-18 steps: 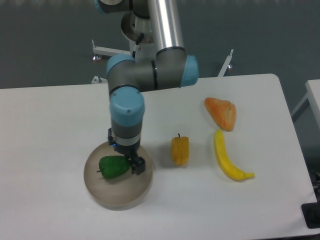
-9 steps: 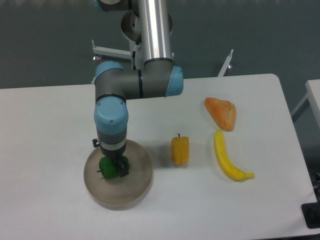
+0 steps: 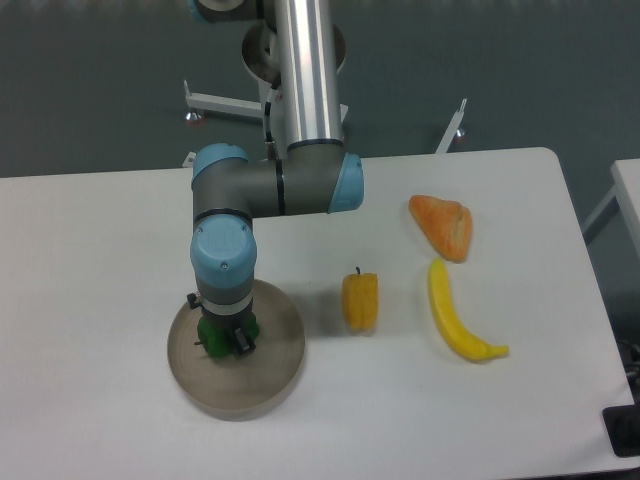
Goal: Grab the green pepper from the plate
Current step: 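Lower the gripper around the green pepper and close it, then lift the green pepper off the plate and carry it toward the banana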
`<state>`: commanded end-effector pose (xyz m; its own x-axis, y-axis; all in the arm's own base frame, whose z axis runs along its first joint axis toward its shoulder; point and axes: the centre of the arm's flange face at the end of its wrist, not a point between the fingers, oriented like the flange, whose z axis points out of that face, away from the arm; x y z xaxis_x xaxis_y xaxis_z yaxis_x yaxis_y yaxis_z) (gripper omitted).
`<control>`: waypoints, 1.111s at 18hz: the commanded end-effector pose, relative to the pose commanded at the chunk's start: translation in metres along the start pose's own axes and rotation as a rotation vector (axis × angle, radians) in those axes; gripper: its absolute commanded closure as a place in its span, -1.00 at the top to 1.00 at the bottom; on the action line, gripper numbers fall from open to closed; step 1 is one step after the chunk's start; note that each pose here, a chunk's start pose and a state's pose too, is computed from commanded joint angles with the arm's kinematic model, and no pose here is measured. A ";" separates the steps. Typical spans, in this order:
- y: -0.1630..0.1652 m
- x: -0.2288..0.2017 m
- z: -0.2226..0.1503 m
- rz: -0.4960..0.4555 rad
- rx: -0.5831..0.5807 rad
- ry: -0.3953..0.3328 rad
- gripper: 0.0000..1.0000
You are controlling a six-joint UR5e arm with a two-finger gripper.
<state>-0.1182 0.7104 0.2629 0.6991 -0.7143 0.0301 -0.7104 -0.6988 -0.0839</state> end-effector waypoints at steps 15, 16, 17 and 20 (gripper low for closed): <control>0.229 -0.054 -0.139 -0.374 -0.011 -0.044 -0.77; 0.253 -0.061 -0.134 -0.409 -0.018 -0.031 -0.77; 0.268 -0.065 -0.134 -0.429 -0.018 -0.031 -0.77; 0.309 -0.077 -0.131 -0.390 -0.019 -0.026 -0.80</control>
<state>-0.4023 0.5445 0.3648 0.9186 -0.3939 0.0306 -0.3921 -0.9184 -0.0528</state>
